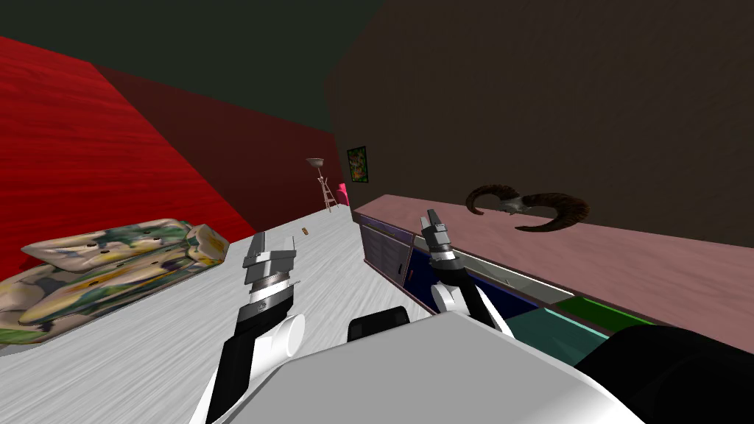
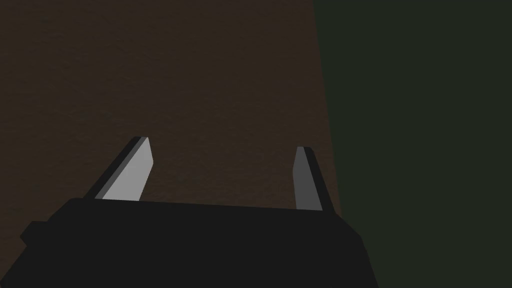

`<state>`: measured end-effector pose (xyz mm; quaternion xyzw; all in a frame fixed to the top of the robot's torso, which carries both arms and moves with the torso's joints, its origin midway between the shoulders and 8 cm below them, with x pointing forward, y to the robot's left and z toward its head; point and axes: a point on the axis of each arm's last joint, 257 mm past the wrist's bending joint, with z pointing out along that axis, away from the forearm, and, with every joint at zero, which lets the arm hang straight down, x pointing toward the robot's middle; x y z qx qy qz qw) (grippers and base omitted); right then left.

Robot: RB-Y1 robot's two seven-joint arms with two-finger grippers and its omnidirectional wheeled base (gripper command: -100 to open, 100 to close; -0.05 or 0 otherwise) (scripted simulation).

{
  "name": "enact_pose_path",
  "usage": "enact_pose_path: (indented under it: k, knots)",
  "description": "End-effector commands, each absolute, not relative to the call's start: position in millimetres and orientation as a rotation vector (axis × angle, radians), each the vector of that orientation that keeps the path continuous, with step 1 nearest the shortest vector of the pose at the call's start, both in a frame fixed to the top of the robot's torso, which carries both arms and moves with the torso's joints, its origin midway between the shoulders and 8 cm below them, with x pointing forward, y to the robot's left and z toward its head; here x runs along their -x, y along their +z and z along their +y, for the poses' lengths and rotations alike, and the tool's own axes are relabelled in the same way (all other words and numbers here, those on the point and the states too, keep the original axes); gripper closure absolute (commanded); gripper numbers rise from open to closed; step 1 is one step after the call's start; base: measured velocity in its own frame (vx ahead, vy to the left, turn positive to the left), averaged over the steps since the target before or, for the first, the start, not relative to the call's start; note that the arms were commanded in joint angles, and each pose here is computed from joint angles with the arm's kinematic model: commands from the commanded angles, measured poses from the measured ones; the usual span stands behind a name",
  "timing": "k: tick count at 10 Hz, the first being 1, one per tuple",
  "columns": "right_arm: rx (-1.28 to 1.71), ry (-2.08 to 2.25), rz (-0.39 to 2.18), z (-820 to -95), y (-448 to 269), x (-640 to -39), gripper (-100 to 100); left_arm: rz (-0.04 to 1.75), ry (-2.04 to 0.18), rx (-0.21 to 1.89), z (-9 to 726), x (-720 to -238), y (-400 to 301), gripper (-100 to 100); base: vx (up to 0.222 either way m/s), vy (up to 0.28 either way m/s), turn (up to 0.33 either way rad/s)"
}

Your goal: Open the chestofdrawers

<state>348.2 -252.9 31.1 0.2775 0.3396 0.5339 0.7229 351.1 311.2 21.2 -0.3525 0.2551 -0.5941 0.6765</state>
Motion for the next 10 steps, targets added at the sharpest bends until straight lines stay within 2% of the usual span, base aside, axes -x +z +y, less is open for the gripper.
enact_pose_path:
  k: [1, 9, 10]
  knots:
    - [-0.613, 1.179, 0.750, -252.9, 31.1, -348.2, 0, 0.573, -1.336, 0.792, 311.2, -351.1, 21.2, 0, 0.000, 0.000, 0.000]
    - [-0.612, 1.179, 0.749, -252.9, 31.3, -348.1, 0, 0.573, -1.336, 0.792, 311.2, -351.0, 21.4, 0, 0.000, 0.000, 0.000]
    - [-0.582, 1.163, 0.783, -249.6, 28.2, -349.1, -100, 0.573, -1.336, 0.792, 311.2, -351.0, 21.4, 0, 0.010, 0.007, 0.001]
